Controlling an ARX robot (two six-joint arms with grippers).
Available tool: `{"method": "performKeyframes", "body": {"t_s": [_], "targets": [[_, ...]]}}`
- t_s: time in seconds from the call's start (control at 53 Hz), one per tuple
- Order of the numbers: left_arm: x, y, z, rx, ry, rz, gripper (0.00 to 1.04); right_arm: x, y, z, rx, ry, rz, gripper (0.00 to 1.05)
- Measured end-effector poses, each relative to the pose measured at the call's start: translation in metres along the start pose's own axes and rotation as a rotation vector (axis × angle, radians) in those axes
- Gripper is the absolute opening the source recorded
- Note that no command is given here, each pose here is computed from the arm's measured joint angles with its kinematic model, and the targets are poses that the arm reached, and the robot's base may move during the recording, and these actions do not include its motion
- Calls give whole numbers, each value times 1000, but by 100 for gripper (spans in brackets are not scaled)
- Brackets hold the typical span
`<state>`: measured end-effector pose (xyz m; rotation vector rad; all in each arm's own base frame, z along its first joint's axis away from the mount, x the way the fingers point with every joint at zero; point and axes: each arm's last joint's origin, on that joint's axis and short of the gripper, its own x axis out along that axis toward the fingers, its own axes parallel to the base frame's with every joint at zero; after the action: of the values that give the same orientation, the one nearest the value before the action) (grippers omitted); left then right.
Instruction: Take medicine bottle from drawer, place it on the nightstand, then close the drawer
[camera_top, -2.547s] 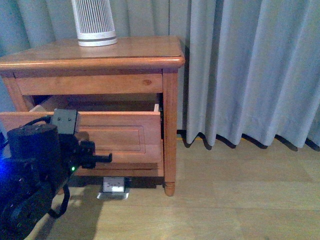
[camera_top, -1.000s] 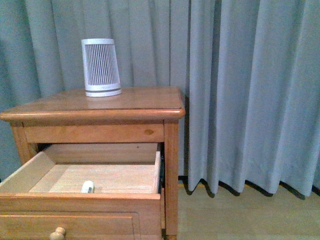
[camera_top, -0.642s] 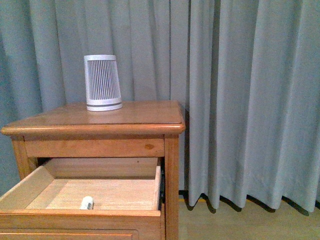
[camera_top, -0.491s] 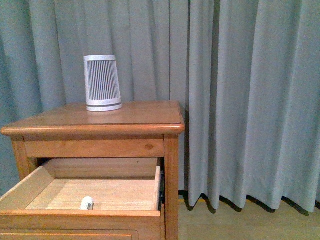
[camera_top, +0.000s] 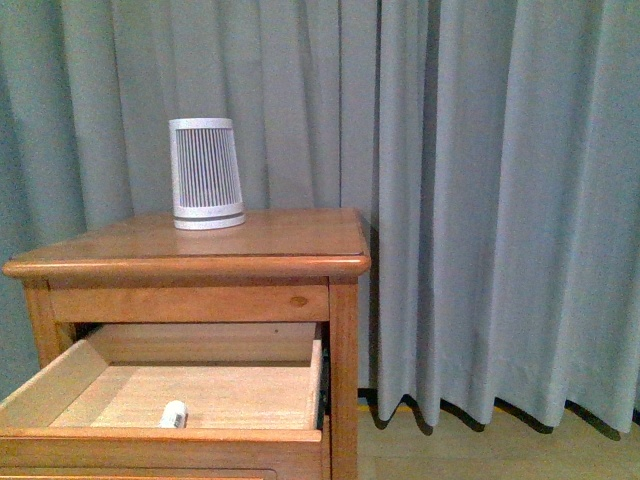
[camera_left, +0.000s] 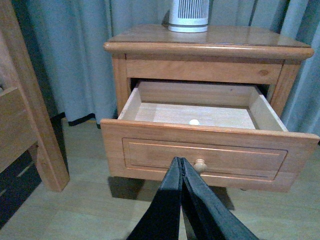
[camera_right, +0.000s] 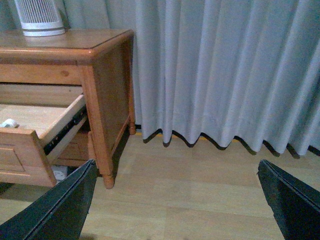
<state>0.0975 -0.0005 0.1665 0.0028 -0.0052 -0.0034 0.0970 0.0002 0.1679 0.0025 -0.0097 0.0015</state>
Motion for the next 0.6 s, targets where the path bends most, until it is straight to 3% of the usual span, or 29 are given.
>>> {"method": "performKeyframes", "body": {"t_s": [0.226, 0.604], "targets": [[0, 0, 0, -1, 0, 0, 4, 0, 0, 0, 0, 0, 0, 98], [0, 0, 0, -1, 0, -2, 76, 0, 0, 0, 0, 0, -3, 98]]}}
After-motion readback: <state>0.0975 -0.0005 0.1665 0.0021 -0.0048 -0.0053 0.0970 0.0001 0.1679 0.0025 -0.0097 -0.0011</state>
